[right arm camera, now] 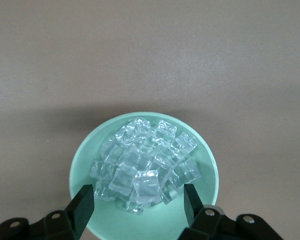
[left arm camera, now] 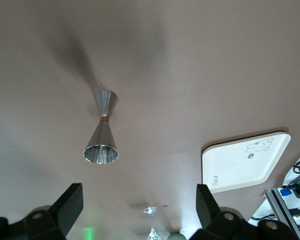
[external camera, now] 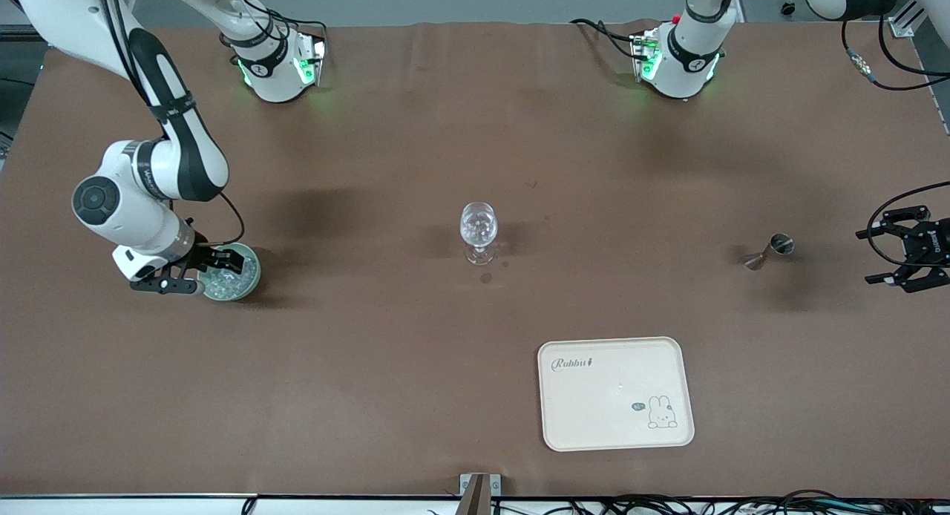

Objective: Pour wine and add ice with both arms
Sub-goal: 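Lower the right gripper into the green bowl while the left gripper reaches the jigger, then grasp a cube with the right gripper while the left gripper grasps the jigger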

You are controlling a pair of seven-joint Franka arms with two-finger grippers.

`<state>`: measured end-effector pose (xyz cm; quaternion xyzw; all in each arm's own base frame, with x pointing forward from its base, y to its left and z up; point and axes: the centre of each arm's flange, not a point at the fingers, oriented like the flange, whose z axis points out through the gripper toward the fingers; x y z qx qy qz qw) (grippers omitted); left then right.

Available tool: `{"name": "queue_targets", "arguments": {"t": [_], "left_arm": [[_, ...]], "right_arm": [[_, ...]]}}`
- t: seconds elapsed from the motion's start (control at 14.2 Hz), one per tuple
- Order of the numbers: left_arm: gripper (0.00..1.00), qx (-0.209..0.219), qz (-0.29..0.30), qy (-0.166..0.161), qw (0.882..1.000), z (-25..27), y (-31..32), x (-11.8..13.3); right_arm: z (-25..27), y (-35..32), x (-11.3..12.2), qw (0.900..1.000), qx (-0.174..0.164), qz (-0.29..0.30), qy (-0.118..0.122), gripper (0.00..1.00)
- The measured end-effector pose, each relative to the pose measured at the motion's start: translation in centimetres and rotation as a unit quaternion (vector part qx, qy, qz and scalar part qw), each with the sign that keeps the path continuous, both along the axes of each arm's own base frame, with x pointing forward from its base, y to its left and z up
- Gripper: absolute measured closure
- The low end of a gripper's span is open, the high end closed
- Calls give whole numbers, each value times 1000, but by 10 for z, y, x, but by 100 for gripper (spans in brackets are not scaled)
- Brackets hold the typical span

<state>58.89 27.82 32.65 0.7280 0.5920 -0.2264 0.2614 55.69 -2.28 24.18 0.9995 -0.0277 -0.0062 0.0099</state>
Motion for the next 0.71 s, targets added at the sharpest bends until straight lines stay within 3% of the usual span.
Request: {"name": "queue_targets", "arguments": {"t": [0.21,0.28,0.71], "left_arm": [[4,-12,21,30,999,-37,1,0],[4,-14,27,39,999,-50,5,-2],[4,-53,35,48,997,-135,25,-21]], "right_arm": [[-7,-1,-1,1000,-2,2,3,29],[-7,-2,-1,1000,-2,2,3,37],[-17,-3,-1,1000,-2,2,3,43]]}}
